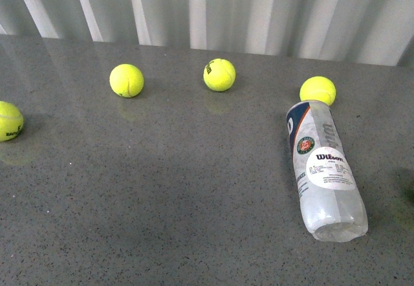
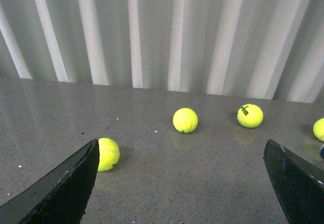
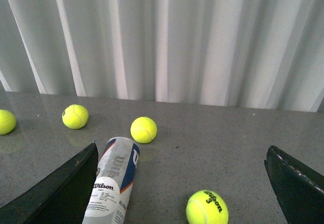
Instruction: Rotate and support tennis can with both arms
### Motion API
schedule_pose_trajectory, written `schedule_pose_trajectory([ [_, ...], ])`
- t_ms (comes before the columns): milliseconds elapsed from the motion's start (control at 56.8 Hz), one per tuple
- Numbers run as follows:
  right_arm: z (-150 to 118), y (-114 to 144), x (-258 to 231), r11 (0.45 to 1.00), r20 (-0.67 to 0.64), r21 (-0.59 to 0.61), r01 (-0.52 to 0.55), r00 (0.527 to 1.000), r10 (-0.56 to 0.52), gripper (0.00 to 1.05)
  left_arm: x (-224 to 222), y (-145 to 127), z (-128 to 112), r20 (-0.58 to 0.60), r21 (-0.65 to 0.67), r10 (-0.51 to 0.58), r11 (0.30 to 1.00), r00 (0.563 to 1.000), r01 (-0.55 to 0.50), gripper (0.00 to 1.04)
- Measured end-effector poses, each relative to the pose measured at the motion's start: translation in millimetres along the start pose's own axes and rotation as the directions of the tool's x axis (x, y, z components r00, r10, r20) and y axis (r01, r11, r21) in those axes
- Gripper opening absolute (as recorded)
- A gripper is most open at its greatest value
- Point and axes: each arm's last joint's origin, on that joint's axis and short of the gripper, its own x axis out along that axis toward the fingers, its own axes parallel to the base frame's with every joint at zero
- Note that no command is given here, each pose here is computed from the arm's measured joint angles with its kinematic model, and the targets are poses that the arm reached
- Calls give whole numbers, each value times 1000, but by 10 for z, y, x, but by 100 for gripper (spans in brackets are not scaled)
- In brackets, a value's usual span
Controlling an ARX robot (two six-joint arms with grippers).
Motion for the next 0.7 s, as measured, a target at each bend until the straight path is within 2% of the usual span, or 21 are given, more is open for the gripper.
schedule_pose_trajectory([
  [705,0,0,0,1000,0,0,0,1000,0,98,0,0,0,0,0,0,1000,1000,0,98],
])
